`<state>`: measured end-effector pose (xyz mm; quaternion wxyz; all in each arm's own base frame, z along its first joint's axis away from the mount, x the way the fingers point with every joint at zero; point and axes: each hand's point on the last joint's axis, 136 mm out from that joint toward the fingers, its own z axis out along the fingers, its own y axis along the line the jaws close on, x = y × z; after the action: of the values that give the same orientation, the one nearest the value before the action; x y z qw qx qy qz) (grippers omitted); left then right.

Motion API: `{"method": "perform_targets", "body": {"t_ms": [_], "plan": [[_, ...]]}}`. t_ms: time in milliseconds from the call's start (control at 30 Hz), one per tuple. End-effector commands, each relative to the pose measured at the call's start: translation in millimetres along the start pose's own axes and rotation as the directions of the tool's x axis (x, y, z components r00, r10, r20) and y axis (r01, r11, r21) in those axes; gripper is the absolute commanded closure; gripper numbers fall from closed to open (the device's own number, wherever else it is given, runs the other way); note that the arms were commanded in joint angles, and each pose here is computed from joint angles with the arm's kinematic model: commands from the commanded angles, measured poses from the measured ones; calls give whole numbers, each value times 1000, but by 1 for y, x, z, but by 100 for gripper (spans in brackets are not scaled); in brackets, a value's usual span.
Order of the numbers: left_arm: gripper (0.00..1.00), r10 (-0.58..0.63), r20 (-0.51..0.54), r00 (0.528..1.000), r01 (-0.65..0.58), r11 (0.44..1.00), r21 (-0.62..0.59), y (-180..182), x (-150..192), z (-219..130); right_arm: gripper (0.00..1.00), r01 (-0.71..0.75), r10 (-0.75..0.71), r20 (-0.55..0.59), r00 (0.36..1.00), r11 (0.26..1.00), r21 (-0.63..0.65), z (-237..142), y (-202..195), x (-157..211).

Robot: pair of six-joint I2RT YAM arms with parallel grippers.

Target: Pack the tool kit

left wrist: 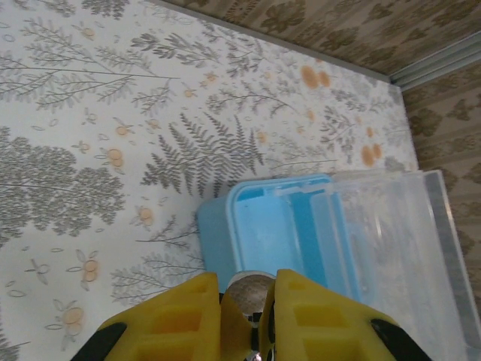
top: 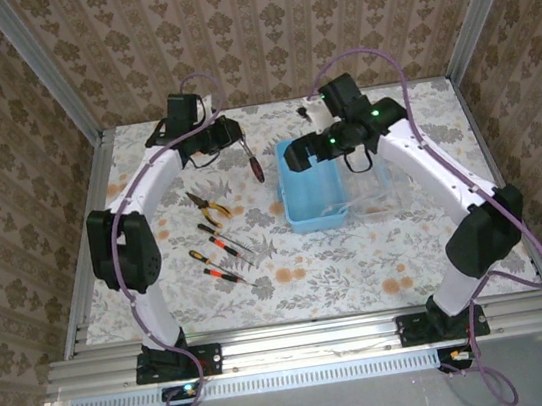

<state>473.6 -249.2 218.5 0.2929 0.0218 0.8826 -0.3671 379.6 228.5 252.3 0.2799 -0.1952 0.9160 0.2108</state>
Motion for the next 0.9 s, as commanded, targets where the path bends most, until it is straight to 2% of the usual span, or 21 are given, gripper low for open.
{"method": "perform_targets", "body": {"t_ms": [0,200,333,867], "plan": [[100,5,59,998,-13,991,131,-42,-13,-22,3,21,-18,41,999,996,-82,10,29,-20],[100,-12,83,996,-6,978,206,-64,-10,-33,15,18,-15,41,999,998,-66,35,37,-29],[100,-9,88,996,-12,972,236,-75,-7,-39,19,14,-12,38,999,998,-55,46,37,-33],[100,8,86,996,-28,972,232,-79,-4,-40,38,8,-5,36,999,996,-88,69,47,-47]]}}
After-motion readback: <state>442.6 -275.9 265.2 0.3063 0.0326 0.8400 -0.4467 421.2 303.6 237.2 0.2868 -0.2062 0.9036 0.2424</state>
